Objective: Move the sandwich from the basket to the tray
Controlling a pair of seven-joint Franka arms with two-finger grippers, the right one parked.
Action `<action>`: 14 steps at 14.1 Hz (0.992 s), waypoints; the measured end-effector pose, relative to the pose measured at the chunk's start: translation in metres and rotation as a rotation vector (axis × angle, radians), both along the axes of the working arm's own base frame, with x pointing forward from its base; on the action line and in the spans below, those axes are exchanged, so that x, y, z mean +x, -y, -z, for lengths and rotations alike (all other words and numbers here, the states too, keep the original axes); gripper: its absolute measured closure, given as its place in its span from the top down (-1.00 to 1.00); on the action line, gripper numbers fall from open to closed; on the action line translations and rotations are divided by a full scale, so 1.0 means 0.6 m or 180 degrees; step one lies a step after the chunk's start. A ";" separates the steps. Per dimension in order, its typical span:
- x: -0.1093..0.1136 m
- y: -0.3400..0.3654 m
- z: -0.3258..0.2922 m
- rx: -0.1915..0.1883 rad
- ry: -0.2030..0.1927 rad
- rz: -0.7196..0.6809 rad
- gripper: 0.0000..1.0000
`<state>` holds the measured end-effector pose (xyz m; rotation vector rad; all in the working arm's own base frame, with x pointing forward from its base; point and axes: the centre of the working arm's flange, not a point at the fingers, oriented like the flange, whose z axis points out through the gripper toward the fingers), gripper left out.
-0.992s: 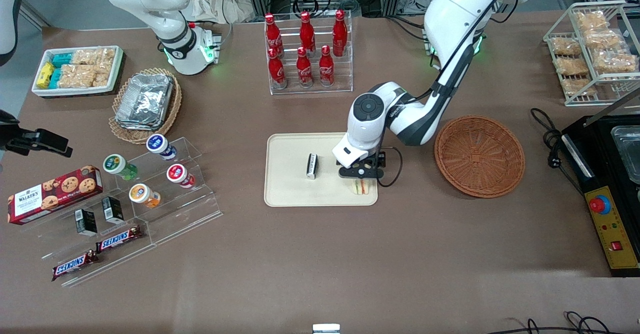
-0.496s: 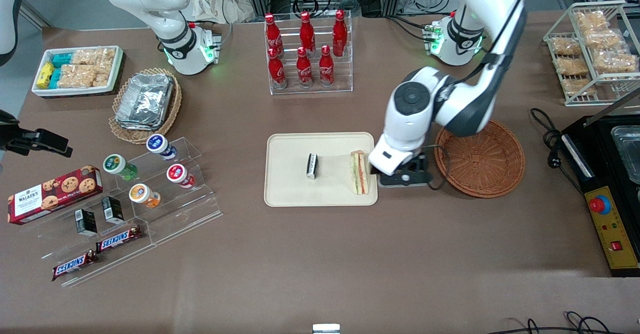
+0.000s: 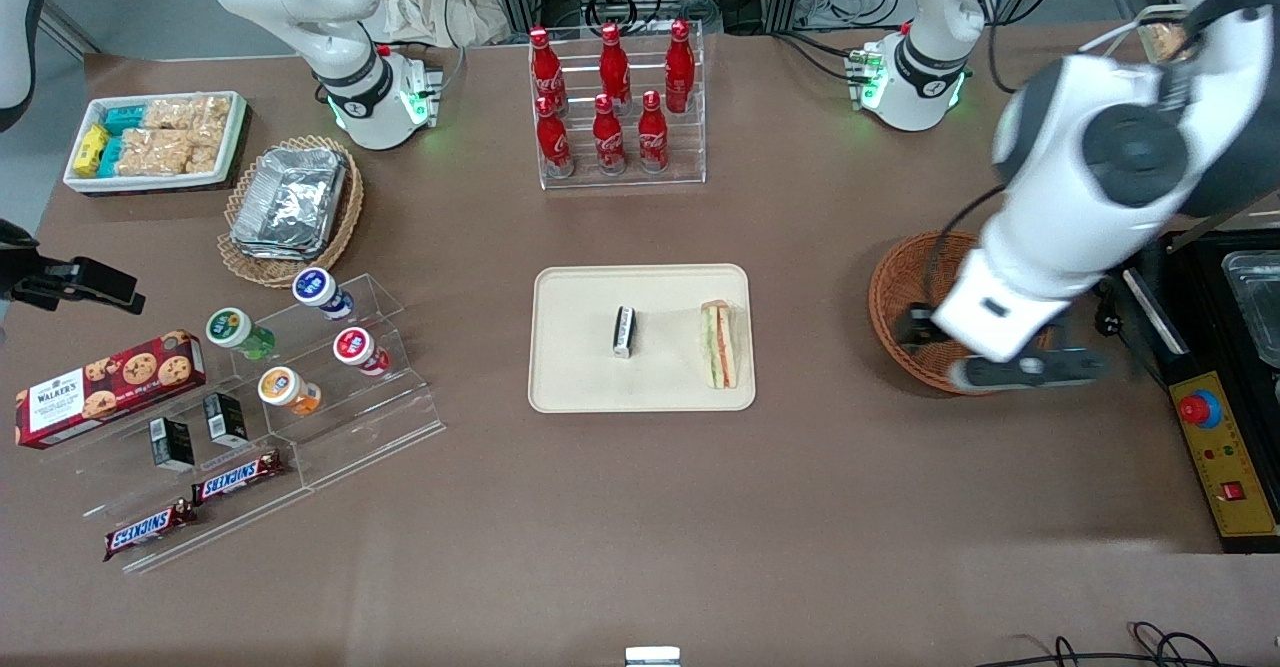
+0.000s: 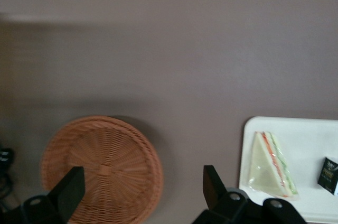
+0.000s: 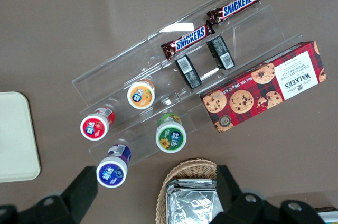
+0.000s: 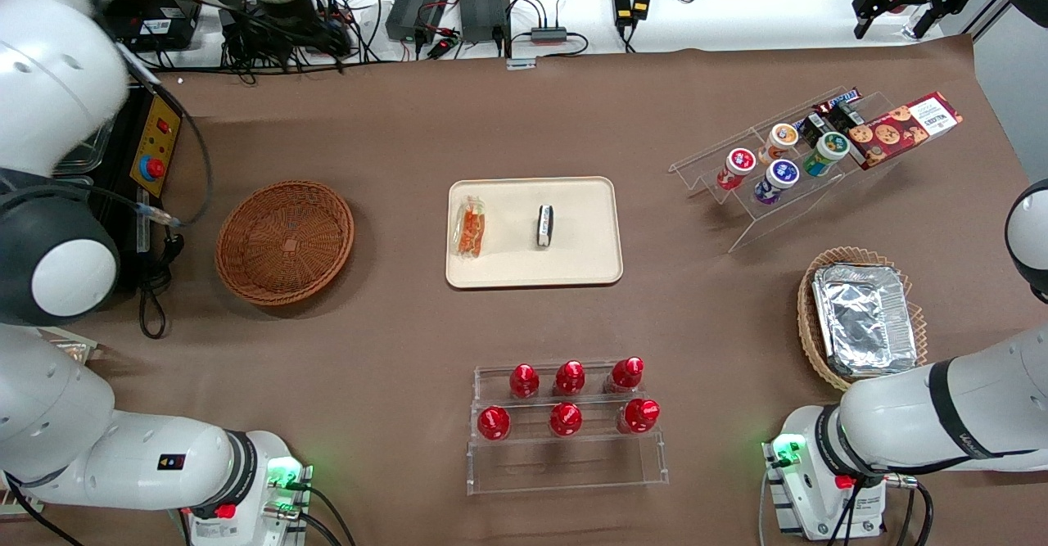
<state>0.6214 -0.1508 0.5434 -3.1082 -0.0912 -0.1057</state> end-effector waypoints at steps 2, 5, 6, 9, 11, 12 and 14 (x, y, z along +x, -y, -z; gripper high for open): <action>-0.002 -0.065 -0.031 -0.0070 -0.0023 -0.0096 0.99; -0.030 -0.122 -0.060 -0.0075 -0.0013 -0.0262 0.99; -0.044 -0.138 -0.068 -0.0072 -0.0001 -0.0319 0.98; -0.080 -0.187 -0.094 -0.0039 0.0047 -0.0421 0.98; -0.090 -0.216 -0.108 -0.0071 0.0074 -0.0288 0.98; -0.091 -0.229 -0.113 -0.0109 0.0082 -0.0206 0.99; -0.092 -0.247 -0.119 -0.0143 0.0096 -0.0092 1.00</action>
